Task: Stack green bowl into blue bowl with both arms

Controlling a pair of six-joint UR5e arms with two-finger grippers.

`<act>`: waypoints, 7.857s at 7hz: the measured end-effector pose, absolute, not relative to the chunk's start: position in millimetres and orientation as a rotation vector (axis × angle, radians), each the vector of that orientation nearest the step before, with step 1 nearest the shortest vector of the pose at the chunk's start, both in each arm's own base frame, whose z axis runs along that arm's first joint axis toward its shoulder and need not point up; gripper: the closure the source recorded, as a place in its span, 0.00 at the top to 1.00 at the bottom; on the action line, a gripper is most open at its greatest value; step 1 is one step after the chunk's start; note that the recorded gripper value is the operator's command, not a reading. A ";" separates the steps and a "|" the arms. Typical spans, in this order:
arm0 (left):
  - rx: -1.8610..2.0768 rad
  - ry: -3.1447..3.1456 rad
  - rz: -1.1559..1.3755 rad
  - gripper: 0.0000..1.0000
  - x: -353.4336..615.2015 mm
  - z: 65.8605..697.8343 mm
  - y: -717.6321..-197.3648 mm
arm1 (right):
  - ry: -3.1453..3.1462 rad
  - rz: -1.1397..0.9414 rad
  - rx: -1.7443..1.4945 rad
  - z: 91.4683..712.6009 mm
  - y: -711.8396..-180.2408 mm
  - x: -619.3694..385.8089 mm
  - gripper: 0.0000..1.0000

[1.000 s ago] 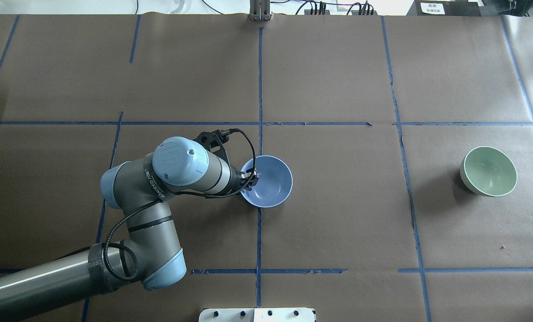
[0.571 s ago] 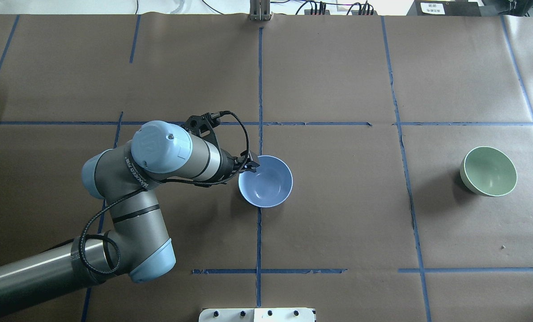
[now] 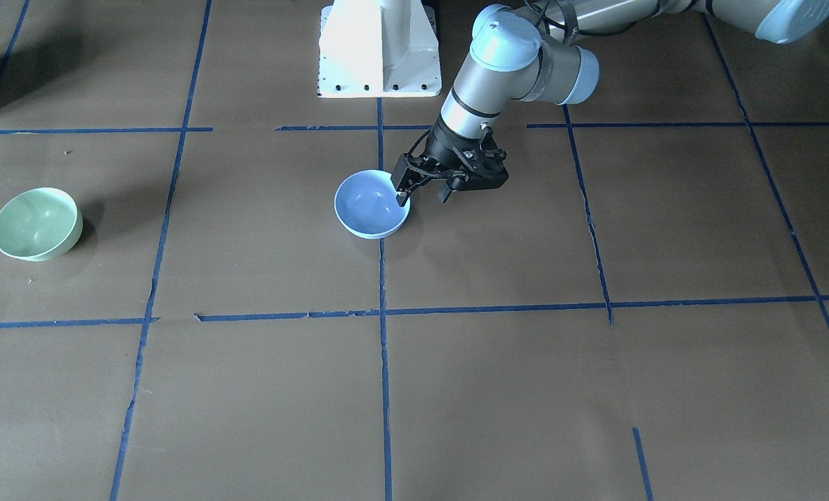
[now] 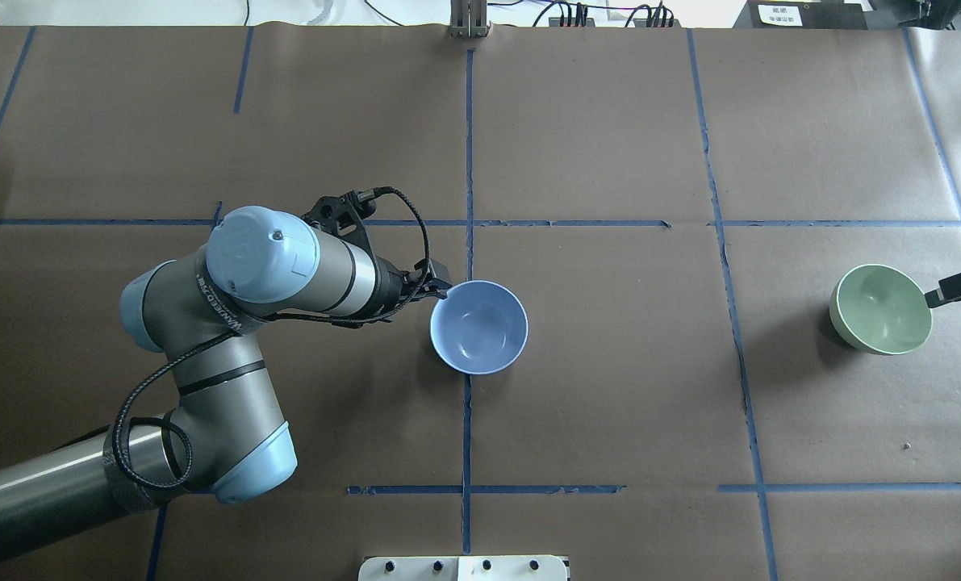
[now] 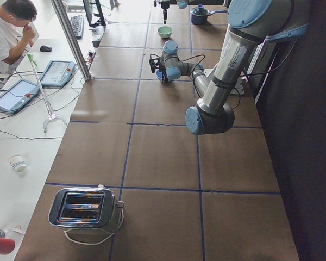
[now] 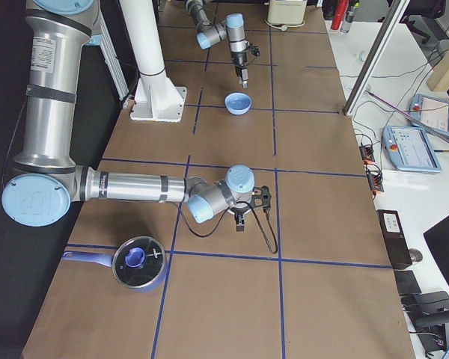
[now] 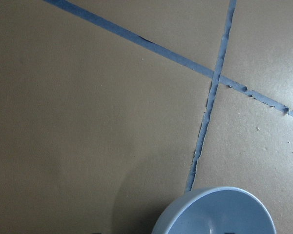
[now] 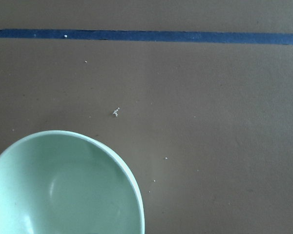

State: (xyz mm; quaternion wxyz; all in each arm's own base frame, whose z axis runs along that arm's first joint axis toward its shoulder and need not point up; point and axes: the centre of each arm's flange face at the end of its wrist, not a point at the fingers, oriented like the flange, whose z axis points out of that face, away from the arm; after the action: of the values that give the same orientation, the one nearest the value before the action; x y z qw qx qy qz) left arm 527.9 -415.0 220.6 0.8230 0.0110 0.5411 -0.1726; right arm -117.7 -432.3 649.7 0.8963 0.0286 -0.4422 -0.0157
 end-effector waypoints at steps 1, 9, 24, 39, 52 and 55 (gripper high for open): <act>0.024 1.150 -0.368 0.88 527.6 221.0 -415.1 | -0.926 -0.006 0.038 654.0 -429.9 -129.0 0.65; 0.124 1.262 -0.438 0.94 405.6 198.2 -428.0 | -1.119 0.034 0.036 449.1 -452.8 -307.7 0.00; 0.141 1.237 -0.478 0.99 384.3 216.0 -437.3 | -1.065 0.274 -0.051 254.1 -398.3 -535.6 1.00; 0.309 0.801 0.142 1.00 107.0 493.4 -452.0 | -0.780 -0.155 0.156 551.8 -462.6 -0.2 1.00; 0.006 0.825 0.082 1.00 -52.9 610.1 -413.3 | -0.776 -0.257 0.087 639.8 -461.6 48.8 1.00; 0.019 0.825 0.094 1.00 -52.3 605.8 -415.3 | -0.762 -0.246 0.022 637.1 -466.9 39.0 1.00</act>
State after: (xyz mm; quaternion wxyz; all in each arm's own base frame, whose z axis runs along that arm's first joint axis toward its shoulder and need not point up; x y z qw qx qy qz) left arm -52.3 -415.3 605.8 0.9150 0.0090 0.4009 0.0454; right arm 39.0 -466.9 637.1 0.9208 0.0105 -0.3711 -0.1199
